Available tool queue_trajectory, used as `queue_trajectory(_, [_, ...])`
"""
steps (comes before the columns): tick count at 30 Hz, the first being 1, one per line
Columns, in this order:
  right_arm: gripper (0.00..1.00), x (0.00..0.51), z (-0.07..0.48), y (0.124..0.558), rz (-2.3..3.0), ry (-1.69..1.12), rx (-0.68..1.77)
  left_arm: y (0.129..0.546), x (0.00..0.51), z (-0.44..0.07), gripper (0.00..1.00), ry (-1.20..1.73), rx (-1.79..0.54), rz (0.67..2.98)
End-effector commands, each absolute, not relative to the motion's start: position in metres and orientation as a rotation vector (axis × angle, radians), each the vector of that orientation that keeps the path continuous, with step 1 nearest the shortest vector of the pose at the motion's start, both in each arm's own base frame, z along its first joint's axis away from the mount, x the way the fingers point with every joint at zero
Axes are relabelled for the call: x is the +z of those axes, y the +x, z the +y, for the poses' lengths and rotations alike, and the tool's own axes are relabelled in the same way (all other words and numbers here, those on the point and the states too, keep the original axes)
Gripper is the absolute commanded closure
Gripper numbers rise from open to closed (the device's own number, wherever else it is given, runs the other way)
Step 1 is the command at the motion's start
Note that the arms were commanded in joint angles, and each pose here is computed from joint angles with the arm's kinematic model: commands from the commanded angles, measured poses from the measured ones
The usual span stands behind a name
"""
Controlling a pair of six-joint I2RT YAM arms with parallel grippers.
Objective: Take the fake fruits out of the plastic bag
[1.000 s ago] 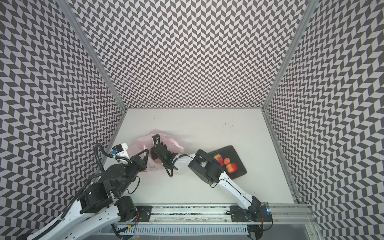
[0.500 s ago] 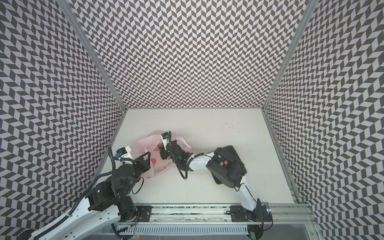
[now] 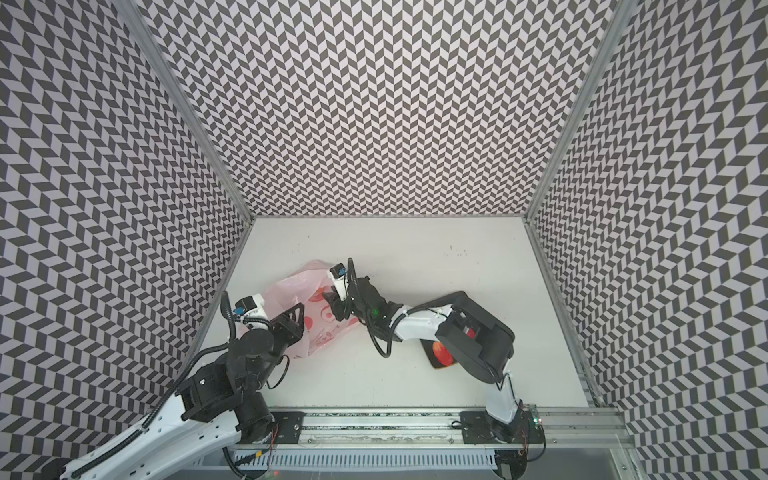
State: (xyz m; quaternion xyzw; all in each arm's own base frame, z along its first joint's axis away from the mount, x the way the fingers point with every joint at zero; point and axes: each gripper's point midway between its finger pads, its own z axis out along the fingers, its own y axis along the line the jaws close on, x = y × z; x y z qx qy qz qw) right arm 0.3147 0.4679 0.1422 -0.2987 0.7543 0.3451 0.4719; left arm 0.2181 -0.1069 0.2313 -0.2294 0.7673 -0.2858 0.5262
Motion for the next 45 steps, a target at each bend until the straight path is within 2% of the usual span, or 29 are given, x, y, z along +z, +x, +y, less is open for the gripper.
queue_trajectory(1, [0.64,0.118,0.484,0.312,1.883,-0.794,0.875,0.218,0.260,-0.111,0.44,-0.446,-0.682,1.802])
queue_trajectory(5, [0.62,0.100,0.489,0.316,1.931,-0.786,0.875,0.221,0.289,-0.112,0.22,-0.351,-0.585,1.811])
queue_trajectory(7, [0.61,0.091,0.490,0.320,1.954,-0.777,0.868,0.223,0.306,-0.113,0.15,-0.312,-0.549,1.815])
queue_trajectory(9, [0.60,0.084,0.491,0.325,1.978,-0.762,0.857,0.226,0.317,-0.119,0.01,-0.253,-0.505,1.840])
queue_trajectory(16, [0.58,0.081,0.483,0.336,2.008,-0.705,0.859,0.270,0.312,-0.099,0.00,-0.363,-0.340,1.995])
queue_trajectory(19, [0.57,0.085,0.481,0.334,2.005,-0.701,0.869,0.295,0.292,-0.059,0.00,-0.547,-0.297,2.047])
queue_trajectory(23, [0.57,0.091,0.479,0.332,1.995,-0.697,0.874,0.311,0.269,0.002,0.00,-0.839,-0.289,2.007])
queue_trajectory(26, [0.56,0.094,0.479,0.333,1.988,-0.696,0.877,0.309,0.239,0.040,0.00,-1.096,-0.314,1.990])
queue_trajectory(29, [0.56,0.096,0.480,0.332,1.985,-0.700,0.880,0.302,0.214,0.056,0.00,-1.281,-0.275,1.980])
queue_trajectory(35, [0.55,0.095,0.480,0.333,1.995,-0.700,0.880,0.258,0.158,0.088,0.00,-1.658,-0.142,1.917])
queue_trajectory(40, [0.55,0.096,0.480,0.331,2.002,-0.702,0.886,0.246,0.124,0.084,0.01,-1.787,-0.188,1.914])
queue_trajectory(45, [0.55,0.096,0.478,0.329,2.008,-0.706,0.884,0.266,0.113,0.084,0.10,-1.753,-0.269,1.902])
